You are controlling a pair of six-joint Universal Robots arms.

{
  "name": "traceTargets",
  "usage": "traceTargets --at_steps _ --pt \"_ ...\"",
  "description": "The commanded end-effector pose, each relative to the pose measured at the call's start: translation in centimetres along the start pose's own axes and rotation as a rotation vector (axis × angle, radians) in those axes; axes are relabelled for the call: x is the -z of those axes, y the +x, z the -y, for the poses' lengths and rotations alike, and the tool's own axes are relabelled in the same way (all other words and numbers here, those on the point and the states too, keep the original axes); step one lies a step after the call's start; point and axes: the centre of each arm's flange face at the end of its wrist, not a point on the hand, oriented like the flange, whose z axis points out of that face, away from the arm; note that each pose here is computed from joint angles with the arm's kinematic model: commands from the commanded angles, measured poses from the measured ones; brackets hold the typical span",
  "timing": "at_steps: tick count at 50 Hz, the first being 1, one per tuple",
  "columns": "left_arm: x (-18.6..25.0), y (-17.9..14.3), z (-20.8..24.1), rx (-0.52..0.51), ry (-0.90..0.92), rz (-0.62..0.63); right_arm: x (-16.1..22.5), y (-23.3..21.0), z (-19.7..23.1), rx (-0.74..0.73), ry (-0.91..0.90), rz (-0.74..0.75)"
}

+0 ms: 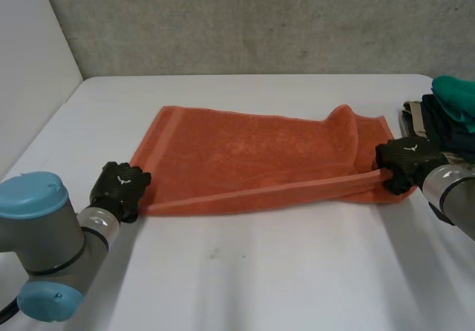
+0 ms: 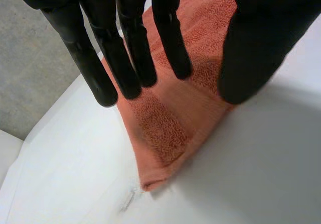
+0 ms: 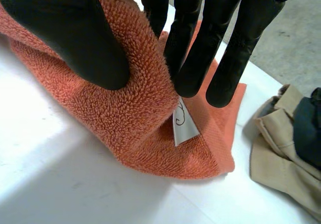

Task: Fold the laundry.

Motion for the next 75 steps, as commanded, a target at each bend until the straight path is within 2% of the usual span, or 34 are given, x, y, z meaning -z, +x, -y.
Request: traceTargets --at_steps 1,14,36,55,59,65,71,75 --pt "0.4 0.3 0.0 0.0 -0.021 -0.02 -0.2 0.4 0.1 0.007 0.008 -0.043" --pt "0.9 0.7 -0.4 0.006 -0.075 -0.062 -0.4 0.3 0.2 0.014 0.016 -0.046" --pt "-1.5 -0.6 0.3 0.009 -0.034 -0.014 -0.4 0.1 -0.1 0.011 0.007 -0.04" --pt "-3.0 -0.4 -0.1 0.009 -0.034 -0.015 -0.3 0.2 -0.3 0.007 0.001 -0.043" --pt "-2.6 -0.7 0.5 0.016 -0.026 -0.007 -0.3 0.4 -0.2 0.008 0.004 -0.048" --pt "0.4 -3.2 4.5 0.016 0.054 0.051 0.4 0.7 1.4 0.028 0.034 -0.062" --pt "4.5 -5.8 8.0 0.014 0.122 0.109 3.7 1.5 5.1 0.049 0.097 -0.081" --pt "5.4 -6.5 8.2 0.013 0.128 0.127 4.9 1.6 6.4 0.059 0.126 -0.087"
